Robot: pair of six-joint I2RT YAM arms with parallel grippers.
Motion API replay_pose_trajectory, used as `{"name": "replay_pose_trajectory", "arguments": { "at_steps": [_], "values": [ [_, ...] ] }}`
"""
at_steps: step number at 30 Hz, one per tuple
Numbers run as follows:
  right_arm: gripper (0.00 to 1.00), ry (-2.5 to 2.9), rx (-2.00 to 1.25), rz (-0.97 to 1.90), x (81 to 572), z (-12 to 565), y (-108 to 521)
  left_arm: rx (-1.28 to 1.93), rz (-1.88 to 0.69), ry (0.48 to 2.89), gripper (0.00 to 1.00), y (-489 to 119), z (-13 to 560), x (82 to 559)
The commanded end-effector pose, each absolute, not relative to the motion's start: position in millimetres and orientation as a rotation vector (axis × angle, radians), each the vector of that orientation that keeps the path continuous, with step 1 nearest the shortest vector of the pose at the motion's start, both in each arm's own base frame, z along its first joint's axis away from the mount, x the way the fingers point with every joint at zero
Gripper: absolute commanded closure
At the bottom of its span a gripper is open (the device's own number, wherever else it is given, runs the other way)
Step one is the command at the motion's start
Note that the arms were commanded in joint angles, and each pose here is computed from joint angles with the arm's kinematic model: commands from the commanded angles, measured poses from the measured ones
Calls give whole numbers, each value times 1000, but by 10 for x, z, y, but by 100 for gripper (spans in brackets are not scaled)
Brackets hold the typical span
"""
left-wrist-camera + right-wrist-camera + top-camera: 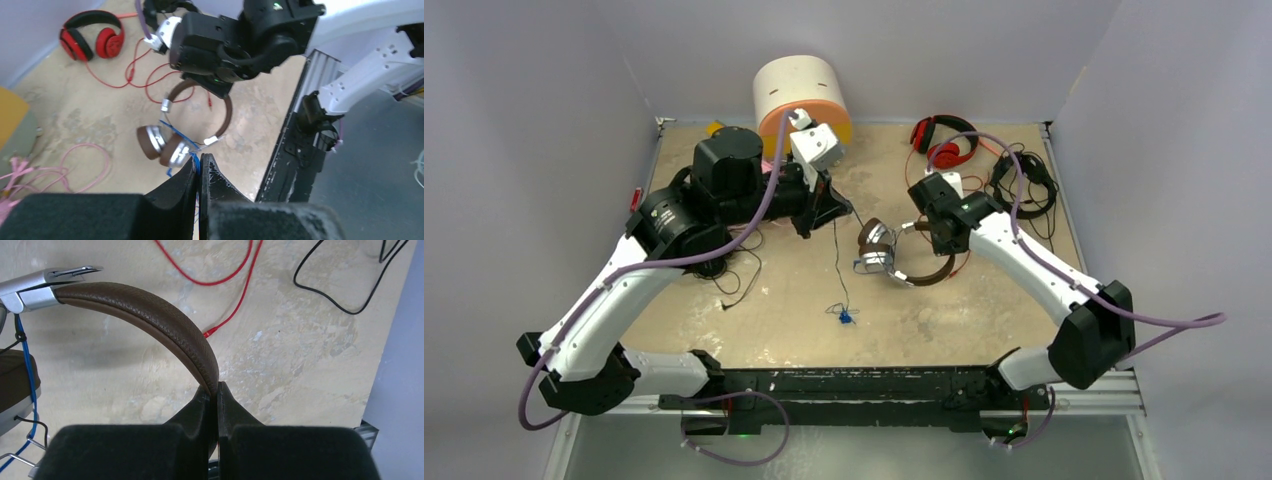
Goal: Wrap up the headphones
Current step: Wrap the headphones cable around the headphones.
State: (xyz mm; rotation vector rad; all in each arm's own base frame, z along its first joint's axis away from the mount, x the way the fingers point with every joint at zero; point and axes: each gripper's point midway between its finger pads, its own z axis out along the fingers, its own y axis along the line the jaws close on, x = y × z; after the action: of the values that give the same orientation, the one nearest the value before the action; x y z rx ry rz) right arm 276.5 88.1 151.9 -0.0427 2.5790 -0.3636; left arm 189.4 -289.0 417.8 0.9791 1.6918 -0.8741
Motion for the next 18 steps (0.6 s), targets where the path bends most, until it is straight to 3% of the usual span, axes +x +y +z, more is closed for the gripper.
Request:
{"name": "replay_pose_trajectory", "arguments": {
  "at_steps": [1,8,18],
  "values": [
    [100,2565,-186,-341,2627,1591,888,907,-709,1662,100,-2743,4412,2154],
    [100,2601,-407,-131,2344,1585,1118,883,-464,1665,100,-2560,4293,2507],
    [100,2579,-373,-152,2172,1856,991,855,-280,1672,100,-2513,4143,2889]
  ]
}}
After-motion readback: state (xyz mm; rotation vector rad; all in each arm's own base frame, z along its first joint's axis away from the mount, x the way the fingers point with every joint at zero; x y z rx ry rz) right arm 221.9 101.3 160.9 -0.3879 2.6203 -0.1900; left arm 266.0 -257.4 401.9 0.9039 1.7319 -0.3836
